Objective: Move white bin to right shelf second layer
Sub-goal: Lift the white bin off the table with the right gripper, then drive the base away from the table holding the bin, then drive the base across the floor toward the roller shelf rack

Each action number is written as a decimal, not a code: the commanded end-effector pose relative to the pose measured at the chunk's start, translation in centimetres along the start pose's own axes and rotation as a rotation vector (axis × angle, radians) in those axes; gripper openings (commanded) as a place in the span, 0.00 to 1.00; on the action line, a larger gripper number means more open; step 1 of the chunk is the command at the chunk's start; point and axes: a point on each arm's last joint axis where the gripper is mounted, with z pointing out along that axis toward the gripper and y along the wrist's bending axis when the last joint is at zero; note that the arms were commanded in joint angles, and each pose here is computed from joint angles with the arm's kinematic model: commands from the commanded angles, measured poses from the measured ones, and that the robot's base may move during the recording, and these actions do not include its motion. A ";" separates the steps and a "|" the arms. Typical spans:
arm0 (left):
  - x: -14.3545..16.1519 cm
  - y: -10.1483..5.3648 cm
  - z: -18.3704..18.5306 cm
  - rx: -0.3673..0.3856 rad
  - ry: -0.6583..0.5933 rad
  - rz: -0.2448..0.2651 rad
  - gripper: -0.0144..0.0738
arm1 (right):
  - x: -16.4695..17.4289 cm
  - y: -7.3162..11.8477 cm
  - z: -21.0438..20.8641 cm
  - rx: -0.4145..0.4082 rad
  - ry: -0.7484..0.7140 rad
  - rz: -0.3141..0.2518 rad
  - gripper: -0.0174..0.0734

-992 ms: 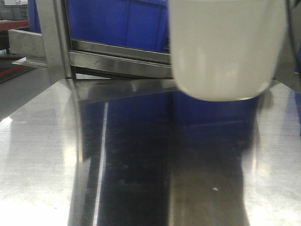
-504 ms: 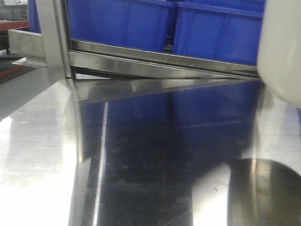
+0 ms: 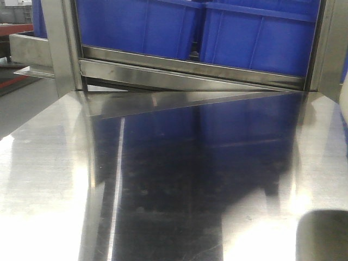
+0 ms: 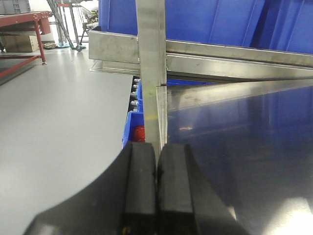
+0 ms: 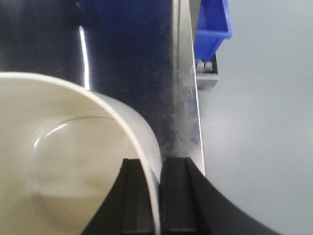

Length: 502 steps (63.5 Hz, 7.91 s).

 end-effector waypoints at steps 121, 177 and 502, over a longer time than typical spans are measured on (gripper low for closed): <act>0.4 0.0 0.1 0.003 -0.065 -0.003 0.26 | 1.4 -0.2 -2.2 -0.026 -0.237 -0.005 0.37; 0.4 0.0 0.1 0.003 -0.065 -0.003 0.26 | 1.4 -0.2 -2.2 -0.026 -0.237 -0.005 0.37; 0.4 0.0 0.1 0.003 -0.065 -0.003 0.26 | 1.5 -0.3 -2.1 -0.024 -0.221 -0.005 0.37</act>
